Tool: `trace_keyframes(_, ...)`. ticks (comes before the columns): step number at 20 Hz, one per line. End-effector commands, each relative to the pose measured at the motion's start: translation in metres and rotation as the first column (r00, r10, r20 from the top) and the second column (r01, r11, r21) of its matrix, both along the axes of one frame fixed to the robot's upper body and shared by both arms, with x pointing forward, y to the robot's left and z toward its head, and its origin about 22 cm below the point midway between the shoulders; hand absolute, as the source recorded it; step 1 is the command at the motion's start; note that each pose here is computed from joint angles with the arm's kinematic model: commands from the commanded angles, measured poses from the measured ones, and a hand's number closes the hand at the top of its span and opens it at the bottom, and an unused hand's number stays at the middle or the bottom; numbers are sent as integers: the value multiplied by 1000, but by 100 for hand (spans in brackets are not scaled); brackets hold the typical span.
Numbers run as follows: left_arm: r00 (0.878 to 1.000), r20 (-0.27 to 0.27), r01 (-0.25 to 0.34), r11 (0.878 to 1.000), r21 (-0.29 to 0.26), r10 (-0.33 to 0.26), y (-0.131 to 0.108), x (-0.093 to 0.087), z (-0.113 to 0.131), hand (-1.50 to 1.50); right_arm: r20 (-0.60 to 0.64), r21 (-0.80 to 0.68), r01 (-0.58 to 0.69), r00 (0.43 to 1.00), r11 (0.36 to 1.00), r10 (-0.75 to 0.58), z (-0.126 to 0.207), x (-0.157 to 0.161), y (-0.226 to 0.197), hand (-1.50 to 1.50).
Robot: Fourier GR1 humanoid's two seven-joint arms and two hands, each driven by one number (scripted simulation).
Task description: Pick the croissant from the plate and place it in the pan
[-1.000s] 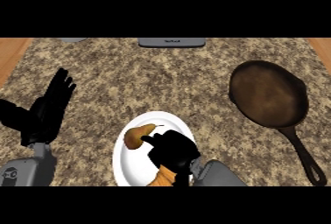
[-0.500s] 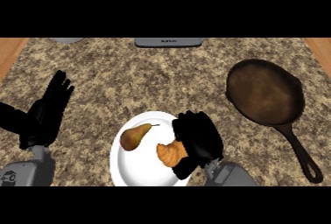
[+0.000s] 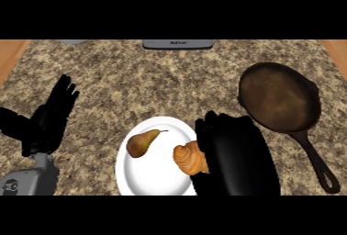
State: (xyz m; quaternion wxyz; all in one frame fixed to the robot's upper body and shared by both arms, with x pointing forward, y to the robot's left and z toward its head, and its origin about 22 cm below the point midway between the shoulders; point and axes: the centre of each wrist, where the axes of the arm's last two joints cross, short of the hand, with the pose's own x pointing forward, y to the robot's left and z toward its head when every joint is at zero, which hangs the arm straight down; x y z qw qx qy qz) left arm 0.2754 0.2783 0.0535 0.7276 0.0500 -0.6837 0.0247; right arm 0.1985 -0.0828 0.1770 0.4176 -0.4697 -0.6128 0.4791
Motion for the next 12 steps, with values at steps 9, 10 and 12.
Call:
trace_keyframes(9,1000,8,5,1000,-15,-5,-13,-1,12,0,88,167,178,977,970,-195,35,42,-68,150)
trace_keyframes(10,1000,21,23,1000,-6,-22,5,1,0,0,98,172,186,974,967,-205,35,56,-81,150)
trace_keyframes(12,1000,-1,19,1000,-8,-19,-11,-3,4,0,75,193,197,974,961,-215,51,63,-102,150)
